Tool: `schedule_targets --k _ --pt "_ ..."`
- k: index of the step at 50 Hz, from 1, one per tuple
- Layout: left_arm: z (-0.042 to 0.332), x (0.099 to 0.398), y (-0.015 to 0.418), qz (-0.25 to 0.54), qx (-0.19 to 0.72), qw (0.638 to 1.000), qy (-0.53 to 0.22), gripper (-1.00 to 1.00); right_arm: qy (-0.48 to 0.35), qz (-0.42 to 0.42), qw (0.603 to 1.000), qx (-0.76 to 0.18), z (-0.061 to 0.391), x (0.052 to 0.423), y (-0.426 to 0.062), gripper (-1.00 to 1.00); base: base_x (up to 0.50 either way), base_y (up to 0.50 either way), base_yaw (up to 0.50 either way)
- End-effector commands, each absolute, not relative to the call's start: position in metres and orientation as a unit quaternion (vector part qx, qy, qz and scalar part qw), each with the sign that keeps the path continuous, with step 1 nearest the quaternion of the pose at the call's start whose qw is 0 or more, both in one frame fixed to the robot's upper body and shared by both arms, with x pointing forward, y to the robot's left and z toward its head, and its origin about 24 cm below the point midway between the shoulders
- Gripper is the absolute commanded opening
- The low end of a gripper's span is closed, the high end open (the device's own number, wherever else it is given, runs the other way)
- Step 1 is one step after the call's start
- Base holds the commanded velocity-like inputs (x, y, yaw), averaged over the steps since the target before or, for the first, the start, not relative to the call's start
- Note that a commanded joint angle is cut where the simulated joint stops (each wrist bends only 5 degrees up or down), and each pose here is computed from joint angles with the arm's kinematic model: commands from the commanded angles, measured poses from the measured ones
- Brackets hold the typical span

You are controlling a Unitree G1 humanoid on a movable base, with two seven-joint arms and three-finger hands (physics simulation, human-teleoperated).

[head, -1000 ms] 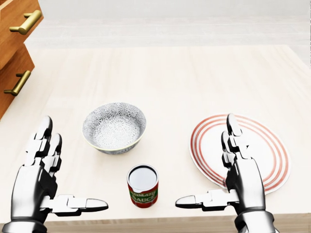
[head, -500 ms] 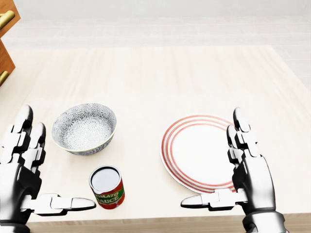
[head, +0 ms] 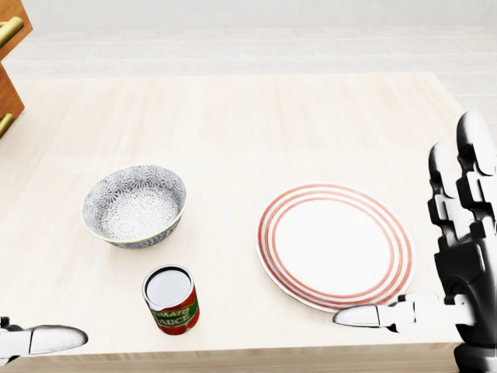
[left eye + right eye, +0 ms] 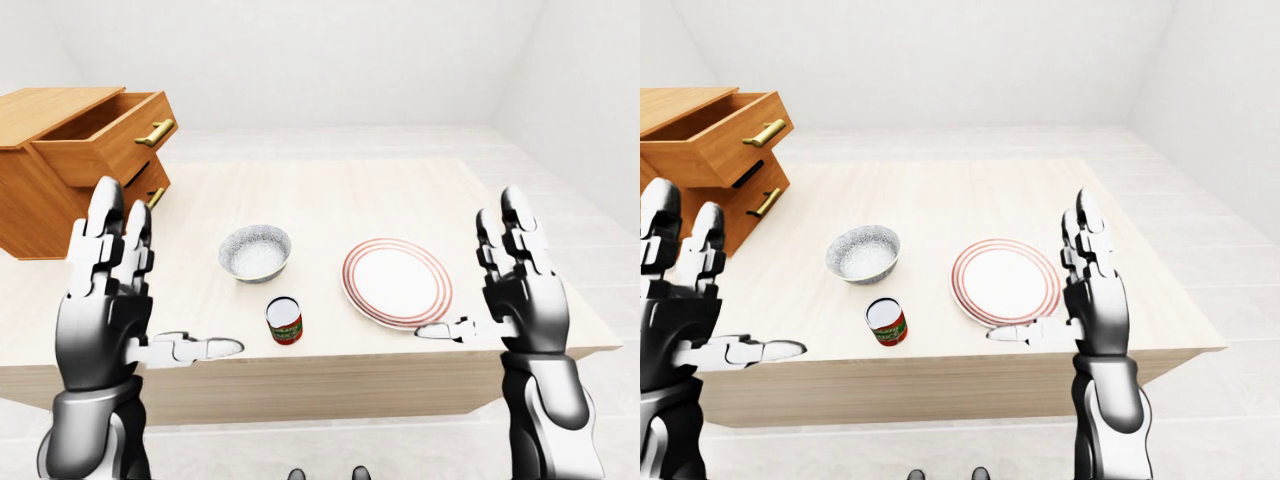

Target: Put the bowl on the plate.

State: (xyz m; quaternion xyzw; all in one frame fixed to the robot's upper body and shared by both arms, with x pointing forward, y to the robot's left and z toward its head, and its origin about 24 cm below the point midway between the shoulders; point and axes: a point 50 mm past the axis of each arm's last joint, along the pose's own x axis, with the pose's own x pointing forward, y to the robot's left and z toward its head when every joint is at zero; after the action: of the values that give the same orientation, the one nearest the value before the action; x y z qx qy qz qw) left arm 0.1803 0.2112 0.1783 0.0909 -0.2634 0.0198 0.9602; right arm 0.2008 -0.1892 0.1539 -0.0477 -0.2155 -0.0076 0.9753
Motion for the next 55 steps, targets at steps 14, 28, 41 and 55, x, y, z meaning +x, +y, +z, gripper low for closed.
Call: schedule_targets --k 14,28,41,55 --pt "0.218 0.155 0.217 0.027 0.143 0.923 -0.356 1.0 -0.294 -0.021 0.952 -0.086 0.189 0.18 -0.203 1.0 0.08 -0.02 0.0" --pt "0.217 0.151 0.22 0.028 0.141 0.924 -0.354 1.0 -0.292 -0.025 0.952 -0.083 0.188 0.18 -0.205 1.0 0.41 -0.11 0.0" --pt "0.213 0.151 0.223 0.034 0.137 0.929 -0.343 1.0 -0.263 -0.025 0.962 -0.07 0.175 0.193 -0.207 1.0 0.02 -0.07 0.0" --pt "0.21 0.156 0.226 0.033 0.131 0.932 -0.336 1.0 -0.259 -0.025 0.963 -0.067 0.174 0.195 -0.209 1.0 0.0 -0.3 0.0"
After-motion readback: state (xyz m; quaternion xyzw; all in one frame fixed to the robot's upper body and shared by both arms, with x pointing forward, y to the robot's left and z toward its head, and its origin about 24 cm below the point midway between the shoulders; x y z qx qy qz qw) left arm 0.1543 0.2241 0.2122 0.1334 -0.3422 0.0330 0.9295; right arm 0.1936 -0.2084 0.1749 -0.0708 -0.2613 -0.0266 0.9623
